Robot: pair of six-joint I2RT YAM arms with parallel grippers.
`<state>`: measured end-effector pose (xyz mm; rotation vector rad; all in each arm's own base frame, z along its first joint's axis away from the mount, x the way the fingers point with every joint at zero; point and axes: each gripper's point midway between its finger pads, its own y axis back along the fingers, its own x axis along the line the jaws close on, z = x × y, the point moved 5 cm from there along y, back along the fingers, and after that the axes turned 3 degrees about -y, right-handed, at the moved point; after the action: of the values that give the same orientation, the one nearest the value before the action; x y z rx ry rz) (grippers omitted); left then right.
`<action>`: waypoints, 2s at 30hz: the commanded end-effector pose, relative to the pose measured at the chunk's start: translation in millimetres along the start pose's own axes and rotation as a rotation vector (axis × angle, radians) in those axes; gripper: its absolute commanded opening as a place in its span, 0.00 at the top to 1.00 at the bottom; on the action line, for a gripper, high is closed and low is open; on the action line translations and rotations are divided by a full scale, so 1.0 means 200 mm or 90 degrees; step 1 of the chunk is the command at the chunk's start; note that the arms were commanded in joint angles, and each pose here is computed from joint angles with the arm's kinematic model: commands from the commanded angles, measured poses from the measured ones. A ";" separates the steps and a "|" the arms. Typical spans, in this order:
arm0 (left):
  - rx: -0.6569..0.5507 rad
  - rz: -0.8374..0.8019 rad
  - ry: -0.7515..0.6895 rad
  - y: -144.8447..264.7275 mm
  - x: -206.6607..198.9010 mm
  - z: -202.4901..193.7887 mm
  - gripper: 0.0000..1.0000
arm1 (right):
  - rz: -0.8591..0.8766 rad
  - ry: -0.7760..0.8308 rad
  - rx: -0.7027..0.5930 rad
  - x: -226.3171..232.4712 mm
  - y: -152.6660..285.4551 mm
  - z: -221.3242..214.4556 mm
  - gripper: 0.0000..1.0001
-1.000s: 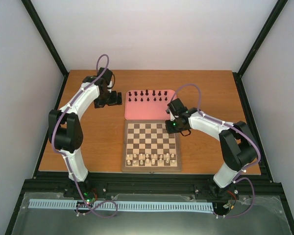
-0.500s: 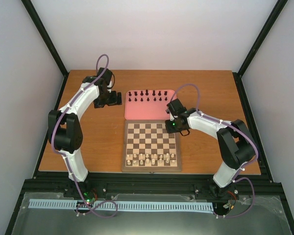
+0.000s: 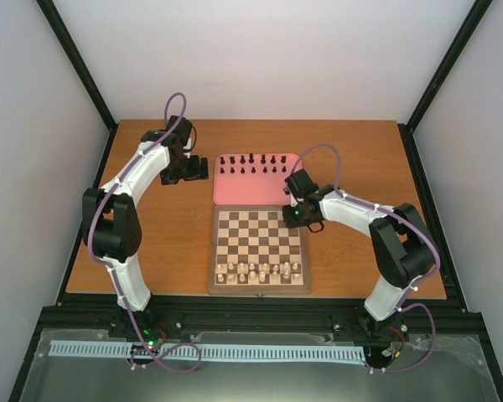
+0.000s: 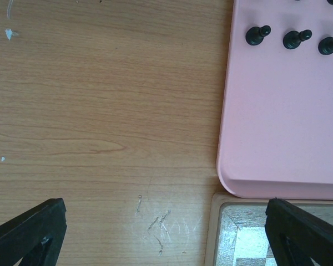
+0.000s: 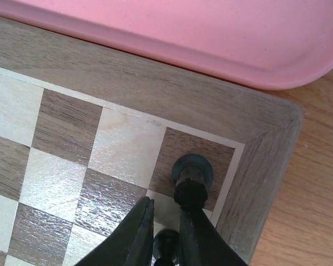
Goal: Set up the chess pieces on the board
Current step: Place the chess piece on the chessboard, then pick up the chess piece from the storage box.
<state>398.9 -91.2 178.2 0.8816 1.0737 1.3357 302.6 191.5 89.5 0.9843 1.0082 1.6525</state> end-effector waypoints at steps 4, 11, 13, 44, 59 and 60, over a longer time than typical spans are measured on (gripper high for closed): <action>-0.026 -0.005 -0.004 0.06 -0.01 0.03 0.00 | 0.012 0.011 -0.012 0.03 0.03 0.02 0.75; -0.024 -0.006 -0.004 0.05 -0.01 0.02 0.00 | 0.015 0.013 -0.021 0.04 0.14 0.04 0.67; -0.023 -0.006 -0.004 0.05 -0.01 0.02 0.00 | 0.019 0.016 -0.024 0.05 0.20 0.06 0.66; -0.025 -0.007 -0.005 0.07 -0.01 0.02 0.00 | -0.033 -0.047 -0.168 -0.10 0.03 1.12 0.50; -0.017 -0.001 -0.006 0.05 0.00 0.00 0.00 | -0.052 -0.067 -0.141 -0.17 -0.19 1.15 0.50; -0.018 -0.001 -0.006 0.06 0.00 0.00 0.00 | -0.052 -0.070 -0.137 -0.18 -0.21 1.15 0.50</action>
<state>396.5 -90.7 174.2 0.8932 1.0818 1.3336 525.1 214.9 128.4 0.8642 0.7893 1.6153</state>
